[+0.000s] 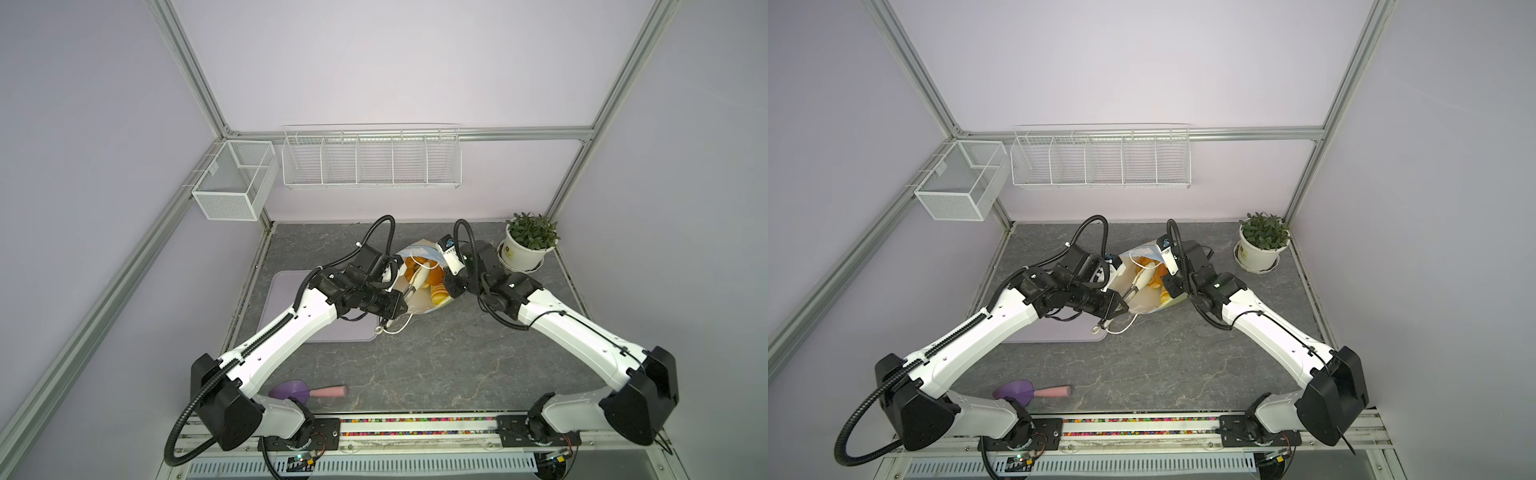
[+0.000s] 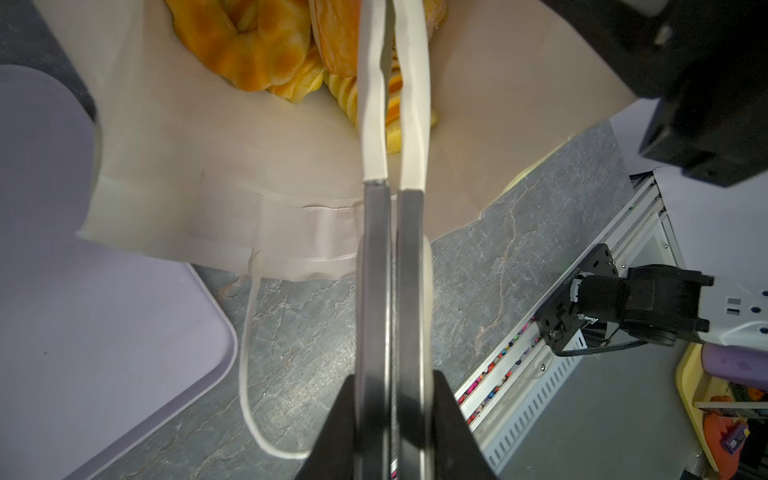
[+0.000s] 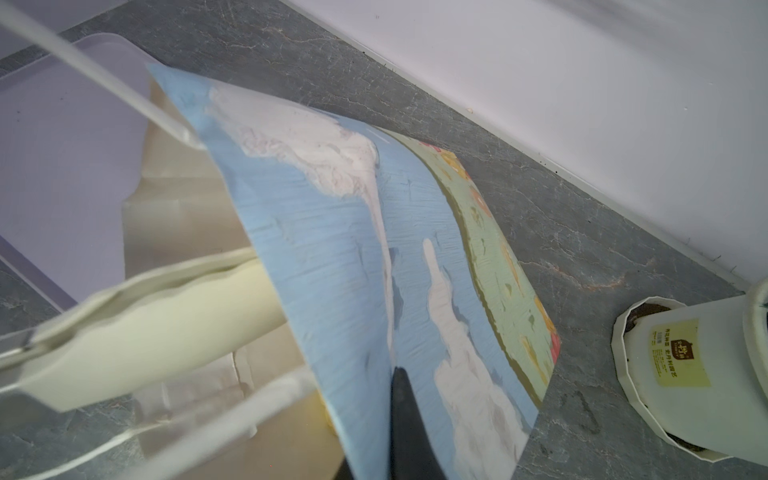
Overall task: Take the fake bread out of the paper bag
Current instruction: 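Insert the tongs into the bag and clamp the orange round bun with the left gripper, then lift the clamped orange bun out onto the lilac mat with the left gripper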
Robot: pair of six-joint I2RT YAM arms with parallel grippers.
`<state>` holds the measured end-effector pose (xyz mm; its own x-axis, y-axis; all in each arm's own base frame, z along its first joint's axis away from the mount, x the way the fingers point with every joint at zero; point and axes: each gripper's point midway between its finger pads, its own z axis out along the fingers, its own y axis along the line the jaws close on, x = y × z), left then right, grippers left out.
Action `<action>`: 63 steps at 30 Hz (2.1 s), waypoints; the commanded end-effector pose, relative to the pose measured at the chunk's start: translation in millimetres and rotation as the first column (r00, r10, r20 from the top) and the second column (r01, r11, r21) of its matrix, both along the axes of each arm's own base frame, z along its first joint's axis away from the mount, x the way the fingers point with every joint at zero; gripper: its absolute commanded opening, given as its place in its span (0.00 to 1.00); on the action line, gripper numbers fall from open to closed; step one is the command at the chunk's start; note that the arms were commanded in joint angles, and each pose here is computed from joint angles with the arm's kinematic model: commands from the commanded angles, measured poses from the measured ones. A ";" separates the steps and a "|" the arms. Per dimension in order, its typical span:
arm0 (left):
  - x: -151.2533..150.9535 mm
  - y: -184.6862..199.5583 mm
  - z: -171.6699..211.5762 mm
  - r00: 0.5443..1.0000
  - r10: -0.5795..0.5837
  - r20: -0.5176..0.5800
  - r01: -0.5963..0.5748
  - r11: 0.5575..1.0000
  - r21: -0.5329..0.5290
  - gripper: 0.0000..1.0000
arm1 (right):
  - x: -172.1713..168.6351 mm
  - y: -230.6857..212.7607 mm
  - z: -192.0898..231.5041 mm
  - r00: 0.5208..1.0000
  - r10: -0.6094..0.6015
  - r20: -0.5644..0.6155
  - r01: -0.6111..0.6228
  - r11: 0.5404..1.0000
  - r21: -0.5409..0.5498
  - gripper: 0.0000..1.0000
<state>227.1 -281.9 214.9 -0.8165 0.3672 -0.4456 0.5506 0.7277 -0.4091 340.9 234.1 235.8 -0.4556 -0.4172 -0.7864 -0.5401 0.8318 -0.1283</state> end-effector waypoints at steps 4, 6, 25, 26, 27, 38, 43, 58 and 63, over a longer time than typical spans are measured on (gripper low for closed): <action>1.5 -6.6 2.6 1.000 0.005 -0.020 -0.005 1.000 -0.027 0.34 | -2.4 7.6 6.9 0.999 -0.036 -0.021 0.039 0.993 0.113 0.07; 6.6 -7.6 1.1 1.000 0.016 -0.007 -0.016 0.999 -0.028 0.37 | -1.9 10.3 6.1 0.999 -0.030 -0.028 0.033 0.992 0.119 0.07; 29.3 -7.7 1.8 0.995 0.047 0.091 -0.040 0.996 -0.075 0.47 | -1.1 19.4 11.3 0.999 -0.008 -0.039 0.014 0.988 0.157 0.07; 31.1 -8.9 1.4 0.994 0.041 0.099 -0.034 0.996 -0.078 0.47 | -0.7 19.2 11.7 0.999 -0.008 -0.039 0.014 0.987 0.158 0.07; 32.6 -10.2 1.0 0.994 0.035 0.103 -0.026 0.996 -0.081 0.47 | -1.1 19.6 11.5 0.999 -0.006 -0.039 0.012 0.988 0.157 0.07; 46.3 -25.2 -10.7 0.995 -0.017 0.097 0.027 0.995 -0.098 0.48 | -2.3 22.3 9.7 0.998 0.005 -0.059 0.005 0.987 0.162 0.07; 44.3 -27.1 -19.2 0.997 -0.033 0.063 0.038 0.996 -0.085 0.45 | -1.2 22.7 9.6 0.998 0.003 -0.059 0.006 0.988 0.157 0.07; 0.4 5.8 40.8 0.985 -0.004 0.170 0.040 0.976 -0.213 0.14 | 6.8 11.0 9.0 0.995 -0.081 -0.052 0.087 0.988 0.126 0.07; -38.3 36.4 45.8 0.987 -0.012 0.161 0.046 0.977 -0.210 0.12 | 12.7 6.4 10.1 0.991 -0.120 -0.051 0.125 0.986 0.110 0.07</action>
